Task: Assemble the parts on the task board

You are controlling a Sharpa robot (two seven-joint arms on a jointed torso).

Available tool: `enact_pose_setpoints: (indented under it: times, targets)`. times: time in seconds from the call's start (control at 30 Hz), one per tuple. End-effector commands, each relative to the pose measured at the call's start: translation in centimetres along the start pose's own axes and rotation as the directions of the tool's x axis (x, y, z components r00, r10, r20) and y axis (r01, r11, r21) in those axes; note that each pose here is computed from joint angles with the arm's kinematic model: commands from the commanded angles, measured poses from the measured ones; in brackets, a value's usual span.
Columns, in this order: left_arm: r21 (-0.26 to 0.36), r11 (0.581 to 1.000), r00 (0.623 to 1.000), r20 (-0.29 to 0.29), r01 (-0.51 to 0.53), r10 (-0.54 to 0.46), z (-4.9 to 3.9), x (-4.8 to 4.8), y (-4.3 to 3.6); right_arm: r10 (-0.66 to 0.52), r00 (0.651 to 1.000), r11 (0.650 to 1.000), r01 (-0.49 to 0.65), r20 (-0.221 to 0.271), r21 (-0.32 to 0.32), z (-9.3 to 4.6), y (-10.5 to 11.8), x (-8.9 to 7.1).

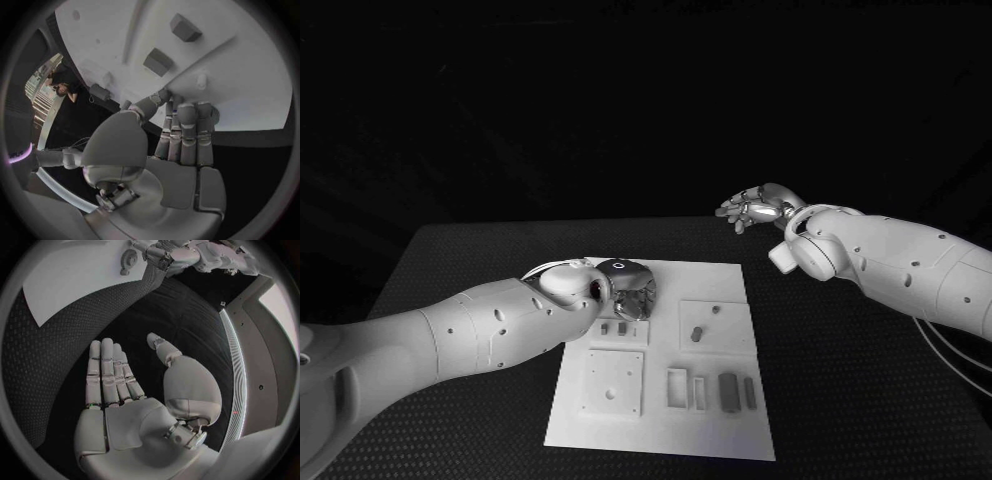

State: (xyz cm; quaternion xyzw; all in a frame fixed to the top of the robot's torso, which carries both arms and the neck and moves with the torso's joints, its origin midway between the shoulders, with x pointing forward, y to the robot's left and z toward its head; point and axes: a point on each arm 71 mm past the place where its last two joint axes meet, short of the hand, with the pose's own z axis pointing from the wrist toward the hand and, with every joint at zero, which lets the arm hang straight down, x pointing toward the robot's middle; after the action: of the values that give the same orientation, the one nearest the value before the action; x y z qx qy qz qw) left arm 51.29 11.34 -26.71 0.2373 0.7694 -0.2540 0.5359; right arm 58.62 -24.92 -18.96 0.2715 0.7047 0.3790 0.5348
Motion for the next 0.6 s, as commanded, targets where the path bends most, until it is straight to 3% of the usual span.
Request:
enact_pose_setpoints:
  times: [0.03, 0.6]
  targets:
    - [0.012, 1.000, 1.000, -0.008, 0.003, -0.003, 0.07, 0.49, -0.23, 0.001, 1.000, 1.000, -0.001, -0.016, -0.010, -0.01, 0.10, 0.18]
    - [0.022, 0.999, 0.999, -0.034, 0.026, -0.025, 0.38, 0.84, -0.67, 0.001, 1.000, 1.000, -0.002, -0.021, -0.009, -0.02, 0.09, 0.21]
